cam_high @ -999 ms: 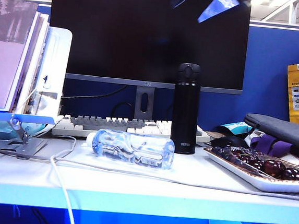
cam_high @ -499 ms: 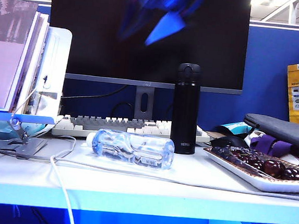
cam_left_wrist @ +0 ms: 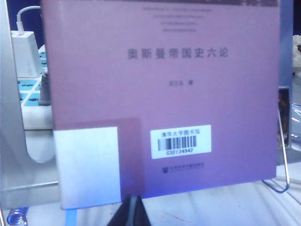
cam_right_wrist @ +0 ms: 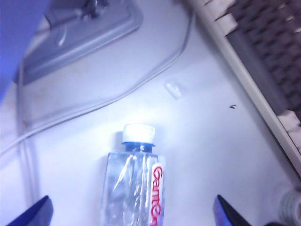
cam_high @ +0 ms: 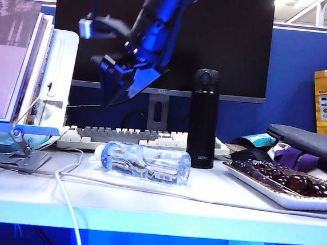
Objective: Pick up the mineral water bottle and place it vertically to the right of the black thermos cup.
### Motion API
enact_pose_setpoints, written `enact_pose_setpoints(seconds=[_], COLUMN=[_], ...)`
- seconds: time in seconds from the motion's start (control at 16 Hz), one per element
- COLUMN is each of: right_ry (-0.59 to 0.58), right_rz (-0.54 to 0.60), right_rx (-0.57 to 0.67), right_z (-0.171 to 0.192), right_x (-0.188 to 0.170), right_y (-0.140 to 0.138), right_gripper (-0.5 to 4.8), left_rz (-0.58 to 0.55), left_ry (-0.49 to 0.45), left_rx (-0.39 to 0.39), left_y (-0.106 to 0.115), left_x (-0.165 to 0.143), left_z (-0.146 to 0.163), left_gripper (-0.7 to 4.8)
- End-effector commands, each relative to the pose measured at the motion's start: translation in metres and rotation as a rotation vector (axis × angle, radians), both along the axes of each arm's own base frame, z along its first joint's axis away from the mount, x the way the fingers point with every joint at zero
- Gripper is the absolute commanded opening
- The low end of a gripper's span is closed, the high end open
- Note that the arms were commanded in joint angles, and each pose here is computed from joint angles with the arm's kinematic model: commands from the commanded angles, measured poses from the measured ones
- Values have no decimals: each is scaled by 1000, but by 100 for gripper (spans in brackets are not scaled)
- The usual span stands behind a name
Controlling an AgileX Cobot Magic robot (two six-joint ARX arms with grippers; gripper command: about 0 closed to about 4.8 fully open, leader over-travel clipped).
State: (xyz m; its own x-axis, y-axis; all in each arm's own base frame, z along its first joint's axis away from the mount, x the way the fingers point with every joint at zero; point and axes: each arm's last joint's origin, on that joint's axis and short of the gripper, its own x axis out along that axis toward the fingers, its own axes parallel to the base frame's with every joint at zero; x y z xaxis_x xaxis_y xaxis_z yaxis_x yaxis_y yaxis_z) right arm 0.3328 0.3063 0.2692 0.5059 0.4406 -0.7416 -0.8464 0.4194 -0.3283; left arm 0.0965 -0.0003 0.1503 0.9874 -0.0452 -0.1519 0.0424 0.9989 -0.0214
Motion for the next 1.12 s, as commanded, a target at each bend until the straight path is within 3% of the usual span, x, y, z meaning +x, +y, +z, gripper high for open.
enact_pose_setpoints(seconds=[0.06, 0.37, 0.81, 1.12], right_ry=[19, 0, 168, 236], right_rz=[30, 66, 93, 64], right_rx=[-54, -80, -41, -77], right_z=[-3, -10, -35, -59], right_x=[13, 24, 26, 30], right_y=[12, 20, 21, 22], right_gripper=[479, 479, 479, 479], left_rz=[-6, -6, -5, -6], left_ry=[7, 7, 7, 7], left_rx=[3, 3, 3, 3], left_y=[0, 0, 0, 0], left_x=[0, 0, 0, 0], left_z=[-1, -1, -1, -1], left_gripper=[-4, -4, -4, -4])
